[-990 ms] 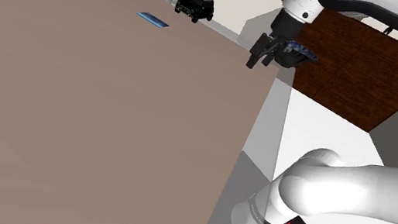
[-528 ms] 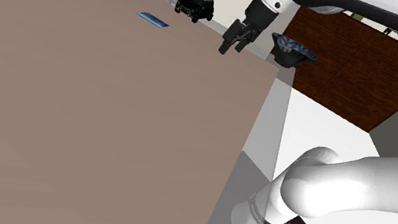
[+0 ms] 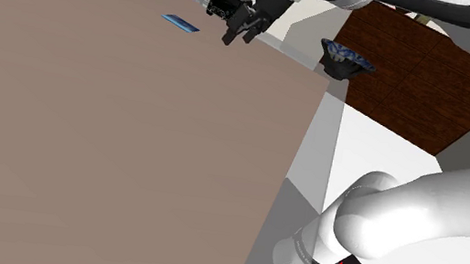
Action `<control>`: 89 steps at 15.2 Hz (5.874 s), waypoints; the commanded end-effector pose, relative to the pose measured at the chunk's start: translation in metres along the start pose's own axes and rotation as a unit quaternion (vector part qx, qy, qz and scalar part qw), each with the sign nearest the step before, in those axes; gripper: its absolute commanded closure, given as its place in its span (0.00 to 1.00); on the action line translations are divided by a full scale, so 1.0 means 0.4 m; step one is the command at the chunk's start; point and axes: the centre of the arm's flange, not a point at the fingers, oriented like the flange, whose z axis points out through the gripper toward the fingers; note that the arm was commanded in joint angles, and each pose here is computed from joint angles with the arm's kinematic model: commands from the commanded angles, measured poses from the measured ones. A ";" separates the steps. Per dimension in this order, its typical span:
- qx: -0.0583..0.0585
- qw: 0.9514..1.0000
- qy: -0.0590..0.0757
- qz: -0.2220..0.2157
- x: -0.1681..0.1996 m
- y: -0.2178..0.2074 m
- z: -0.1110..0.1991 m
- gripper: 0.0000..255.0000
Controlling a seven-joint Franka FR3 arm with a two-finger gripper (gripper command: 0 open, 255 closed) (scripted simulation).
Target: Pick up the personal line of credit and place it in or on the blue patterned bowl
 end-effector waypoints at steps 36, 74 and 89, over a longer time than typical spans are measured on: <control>0.035 0.992 0.101 -0.071 0.253 -0.190 0.126 1.00; 0.035 0.992 0.101 -0.071 0.213 0.030 -0.309 1.00; 0.035 0.992 0.101 -0.071 -0.089 0.396 -0.449 1.00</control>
